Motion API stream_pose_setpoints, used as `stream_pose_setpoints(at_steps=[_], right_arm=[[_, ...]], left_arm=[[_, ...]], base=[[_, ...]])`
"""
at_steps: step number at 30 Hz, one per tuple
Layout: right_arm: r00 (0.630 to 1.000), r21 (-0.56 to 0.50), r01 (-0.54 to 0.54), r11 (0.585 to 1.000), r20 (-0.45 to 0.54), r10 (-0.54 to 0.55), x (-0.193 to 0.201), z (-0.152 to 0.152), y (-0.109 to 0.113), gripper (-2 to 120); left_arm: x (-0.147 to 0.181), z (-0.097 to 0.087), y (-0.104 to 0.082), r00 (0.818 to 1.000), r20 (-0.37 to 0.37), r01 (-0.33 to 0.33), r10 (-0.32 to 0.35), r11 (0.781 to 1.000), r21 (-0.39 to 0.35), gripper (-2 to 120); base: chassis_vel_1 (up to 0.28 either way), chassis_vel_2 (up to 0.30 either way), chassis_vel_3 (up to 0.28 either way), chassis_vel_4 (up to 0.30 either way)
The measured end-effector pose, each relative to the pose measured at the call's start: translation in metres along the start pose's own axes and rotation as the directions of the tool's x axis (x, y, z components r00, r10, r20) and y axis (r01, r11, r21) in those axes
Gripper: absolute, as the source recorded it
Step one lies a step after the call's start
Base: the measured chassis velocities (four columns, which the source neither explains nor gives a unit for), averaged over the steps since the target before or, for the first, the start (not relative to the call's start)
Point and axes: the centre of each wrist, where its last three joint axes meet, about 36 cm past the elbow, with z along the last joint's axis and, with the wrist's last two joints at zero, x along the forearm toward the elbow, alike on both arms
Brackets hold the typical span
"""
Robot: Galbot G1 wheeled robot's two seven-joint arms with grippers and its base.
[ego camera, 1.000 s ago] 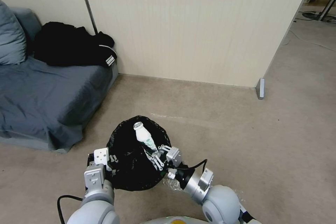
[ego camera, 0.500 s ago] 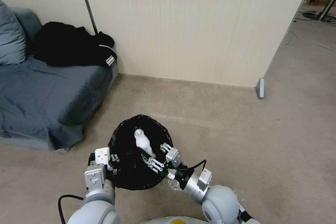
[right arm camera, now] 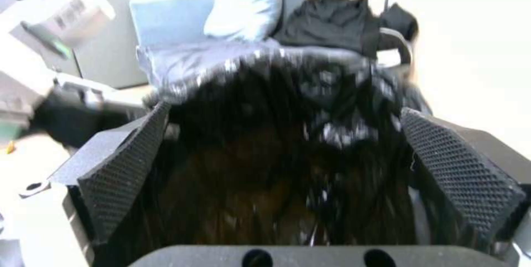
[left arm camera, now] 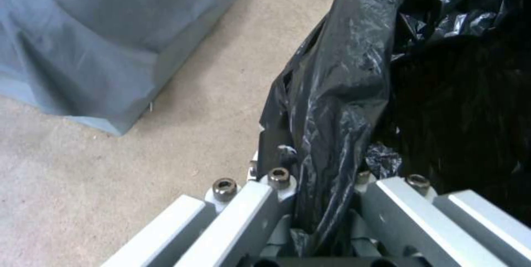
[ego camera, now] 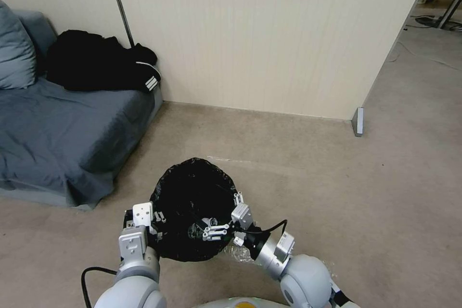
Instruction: Pick up the trash bin, then pick up the garbage from the floor and place it into the trash bin.
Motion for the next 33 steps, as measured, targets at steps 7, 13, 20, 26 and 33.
stream_pose_setpoints(at_steps=[7,13,20,26,33], right_arm=[[0.996,0.086,-0.016,0.996,0.087,0.009,-0.003,-0.028,0.002,100],[0.969,0.172,-0.093,0.981,0.241,0.050,0.002,-0.088,0.005,100],[0.929,0.169,-0.265,0.949,0.309,0.204,0.024,-0.108,0.003,100],[0.875,0.121,-0.440,0.890,0.278,0.395,0.040,-0.094,0.019,100],[0.819,0.085,-0.554,0.828,0.236,0.523,0.048,-0.076,0.035,100]], left_arm=[[-0.001,0.001,0.003,1.000,0.004,-0.020,0.020,1.000,-0.014,1],[-0.005,0.006,0.004,1.000,0.006,-0.018,0.018,0.999,-0.029,1],[-0.009,0.010,0.005,1.000,0.008,-0.011,0.012,0.999,-0.032,1],[-0.012,0.012,0.007,1.000,0.018,-0.009,0.009,1.000,-0.030,1],[-0.013,0.011,0.010,0.999,0.033,-0.010,0.010,1.000,-0.021,1]], base=[[0.000,0.000,0.000,0.000],[0.000,0.000,0.000,0.000],[0.000,0.000,0.000,0.000],[0.000,0.000,0.000,0.000],[0.000,0.000,0.000,0.000]])
